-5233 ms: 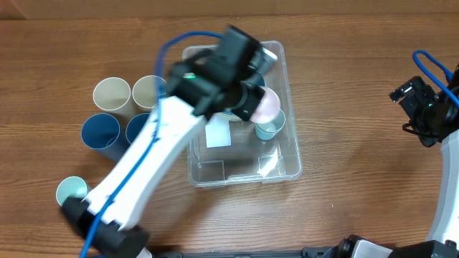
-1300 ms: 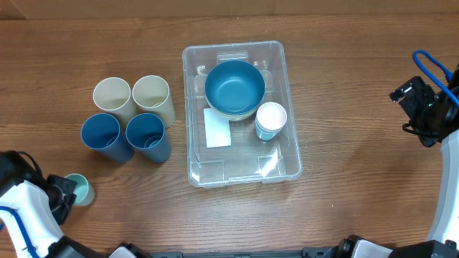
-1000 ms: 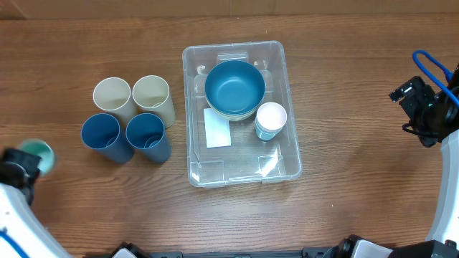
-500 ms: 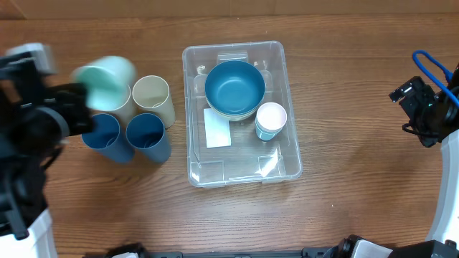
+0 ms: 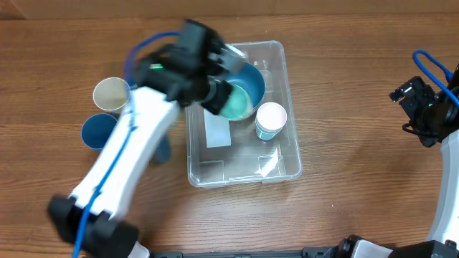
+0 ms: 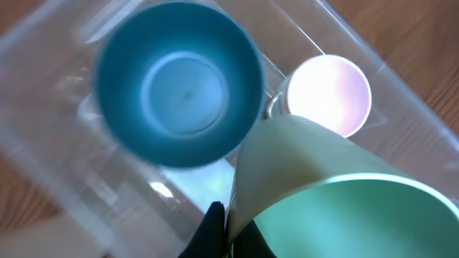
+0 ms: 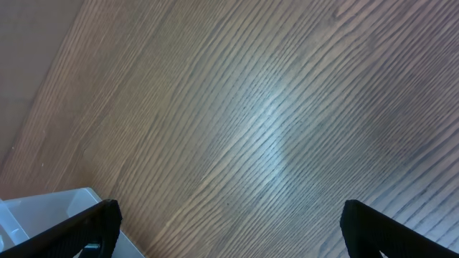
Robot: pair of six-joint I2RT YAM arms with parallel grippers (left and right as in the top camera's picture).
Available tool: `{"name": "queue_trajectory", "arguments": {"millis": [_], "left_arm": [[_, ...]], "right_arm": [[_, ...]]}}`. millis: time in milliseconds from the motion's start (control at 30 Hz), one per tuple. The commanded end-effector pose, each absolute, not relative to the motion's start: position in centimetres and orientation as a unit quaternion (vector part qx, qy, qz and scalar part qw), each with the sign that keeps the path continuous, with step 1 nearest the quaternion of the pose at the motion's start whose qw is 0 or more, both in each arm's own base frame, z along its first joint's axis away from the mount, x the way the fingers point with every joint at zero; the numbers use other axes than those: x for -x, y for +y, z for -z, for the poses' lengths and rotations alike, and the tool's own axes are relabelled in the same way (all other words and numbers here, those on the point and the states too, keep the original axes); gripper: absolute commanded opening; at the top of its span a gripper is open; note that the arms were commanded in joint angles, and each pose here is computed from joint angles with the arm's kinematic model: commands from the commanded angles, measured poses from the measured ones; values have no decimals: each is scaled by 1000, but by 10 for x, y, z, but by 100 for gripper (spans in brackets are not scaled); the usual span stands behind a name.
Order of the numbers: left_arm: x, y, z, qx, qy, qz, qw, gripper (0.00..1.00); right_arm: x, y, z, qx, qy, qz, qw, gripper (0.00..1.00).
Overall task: Pack container
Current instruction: 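Carry the mint green cup into the bin and drop it into the pink cup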
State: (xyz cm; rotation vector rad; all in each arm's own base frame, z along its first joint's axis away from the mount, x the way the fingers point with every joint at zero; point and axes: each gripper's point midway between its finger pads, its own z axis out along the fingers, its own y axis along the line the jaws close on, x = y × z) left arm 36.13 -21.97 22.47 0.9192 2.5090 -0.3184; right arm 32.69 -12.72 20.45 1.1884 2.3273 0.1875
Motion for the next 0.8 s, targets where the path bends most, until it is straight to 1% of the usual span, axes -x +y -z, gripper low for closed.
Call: {"name": "queue_trajectory", "arguments": {"millis": [0,100,233,500,533,667,700,767], "left_arm": [[-359,-252,-226,-408,873,84,252,4],[-355,-273,-229,-437,854,83,270,4],[-353,-282,-229,-447,847,67,278,4],[-367,-294,-197,-454,850,63,259,4],[-369,-297,-195,-454,849,67,262,5],[-371,-306,-195,-457,844,85,268,14],[-371,-307,-196,-457,843,87,271,26],[-372,-306,-198,-455,844,84,272,35]], "right_arm": [[-329,-129,-208,-442,855,-71,264,100],[-329,-129,-208,-442,855,-71,264,100],[-329,-129,-208,-442,855,-71,264,100],[-329,-129,-208,-442,855,-71,264,100],[-329,-129,-208,-442,855,-71,264,100],[-329,-129,-208,-442,855,-71,264,100],[-329,-129,-208,-442,855,-71,264,100],[-329,-129,-208,-442,855,-71,264,100]]}}
